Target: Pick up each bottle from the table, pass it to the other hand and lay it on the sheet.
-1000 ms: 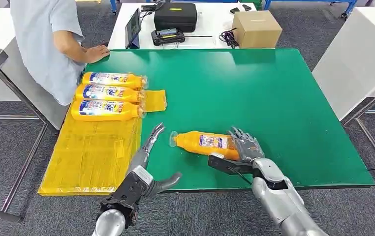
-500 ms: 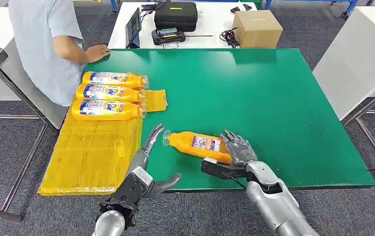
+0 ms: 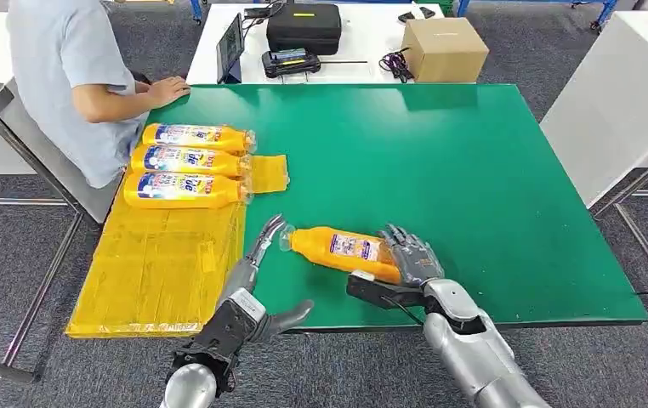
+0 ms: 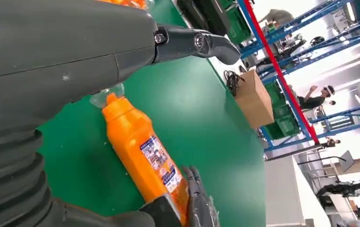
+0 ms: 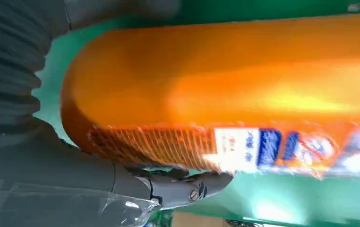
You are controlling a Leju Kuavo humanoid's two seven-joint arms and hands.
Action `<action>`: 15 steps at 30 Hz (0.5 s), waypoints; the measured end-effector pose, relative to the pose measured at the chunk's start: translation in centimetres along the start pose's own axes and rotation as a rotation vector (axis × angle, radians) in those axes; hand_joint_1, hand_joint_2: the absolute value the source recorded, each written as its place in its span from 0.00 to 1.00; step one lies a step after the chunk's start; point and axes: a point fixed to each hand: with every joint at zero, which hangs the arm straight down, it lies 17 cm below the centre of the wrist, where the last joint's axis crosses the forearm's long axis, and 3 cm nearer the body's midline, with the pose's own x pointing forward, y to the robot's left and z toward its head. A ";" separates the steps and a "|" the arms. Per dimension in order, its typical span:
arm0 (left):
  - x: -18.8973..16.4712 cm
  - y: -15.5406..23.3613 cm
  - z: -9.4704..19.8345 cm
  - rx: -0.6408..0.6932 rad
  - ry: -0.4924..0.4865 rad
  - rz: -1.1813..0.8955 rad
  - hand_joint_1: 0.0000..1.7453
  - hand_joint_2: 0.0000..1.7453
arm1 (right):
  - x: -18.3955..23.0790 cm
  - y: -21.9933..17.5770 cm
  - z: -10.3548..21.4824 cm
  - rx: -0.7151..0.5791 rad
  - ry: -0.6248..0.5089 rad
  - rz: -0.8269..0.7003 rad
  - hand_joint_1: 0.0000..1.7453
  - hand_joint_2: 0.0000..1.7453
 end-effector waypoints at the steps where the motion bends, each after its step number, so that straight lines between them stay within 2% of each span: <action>1: 0.1 -0.1 0.0 -0.003 -0.002 0.000 0.00 1.00 | -0.2 0.0 0.0 0.003 0.004 -0.003 1.00 1.00; 5: 0.3 -0.5 -0.1 -0.014 -0.008 0.001 0.00 1.00 | -1.1 0.2 -0.1 0.011 0.021 -0.019 1.00 1.00; 15: 0.5 -1.0 -0.1 -0.033 -0.015 0.024 0.00 1.00 | -2.6 -0.5 0.1 -0.015 0.024 -0.169 1.00 1.00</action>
